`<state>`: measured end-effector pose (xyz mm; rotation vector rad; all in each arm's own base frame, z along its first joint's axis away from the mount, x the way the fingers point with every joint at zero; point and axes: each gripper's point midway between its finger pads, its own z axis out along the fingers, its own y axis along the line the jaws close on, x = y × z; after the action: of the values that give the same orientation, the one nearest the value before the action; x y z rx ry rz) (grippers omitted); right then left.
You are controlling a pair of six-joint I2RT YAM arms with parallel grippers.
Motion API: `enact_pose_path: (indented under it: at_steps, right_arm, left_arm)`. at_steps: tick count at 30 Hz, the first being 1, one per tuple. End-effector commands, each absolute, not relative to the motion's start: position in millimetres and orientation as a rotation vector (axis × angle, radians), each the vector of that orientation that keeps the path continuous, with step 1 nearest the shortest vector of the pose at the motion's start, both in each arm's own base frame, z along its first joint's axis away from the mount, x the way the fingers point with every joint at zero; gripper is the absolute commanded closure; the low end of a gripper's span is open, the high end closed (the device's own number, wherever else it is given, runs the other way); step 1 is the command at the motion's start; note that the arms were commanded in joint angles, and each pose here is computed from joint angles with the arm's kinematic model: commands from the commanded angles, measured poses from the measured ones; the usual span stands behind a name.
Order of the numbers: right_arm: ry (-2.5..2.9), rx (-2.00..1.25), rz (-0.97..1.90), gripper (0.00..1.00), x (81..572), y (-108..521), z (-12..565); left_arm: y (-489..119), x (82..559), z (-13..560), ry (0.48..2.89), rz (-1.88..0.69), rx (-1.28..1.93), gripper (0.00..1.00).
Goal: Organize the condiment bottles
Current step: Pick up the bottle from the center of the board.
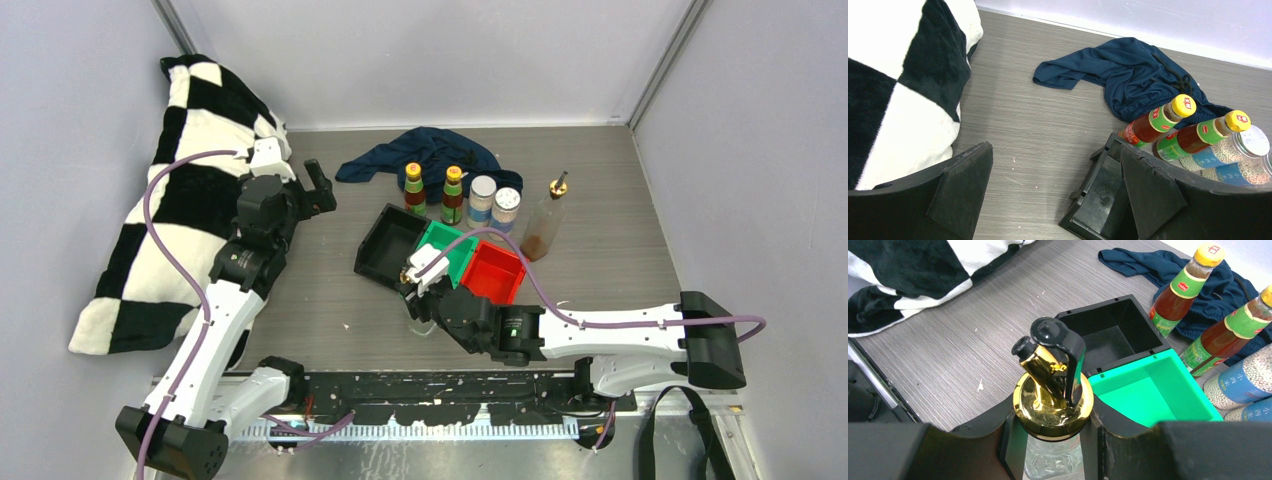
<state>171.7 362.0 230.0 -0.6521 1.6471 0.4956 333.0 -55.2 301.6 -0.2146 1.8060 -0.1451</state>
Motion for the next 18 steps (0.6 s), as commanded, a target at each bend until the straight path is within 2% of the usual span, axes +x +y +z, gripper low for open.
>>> enact_pose_path:
  at_steps: [1,18]
  right_arm:
    - [1.553,-0.591,0.597,1.0,170,374,284]
    - [1.491,-0.592,0.675,1.0,164,383,310]
  left_arm:
    - [-50,331,309,1.771,-0.139,-0.246,0.0]
    - [-48,331,309,1.77,-0.132,-0.251,0.0]
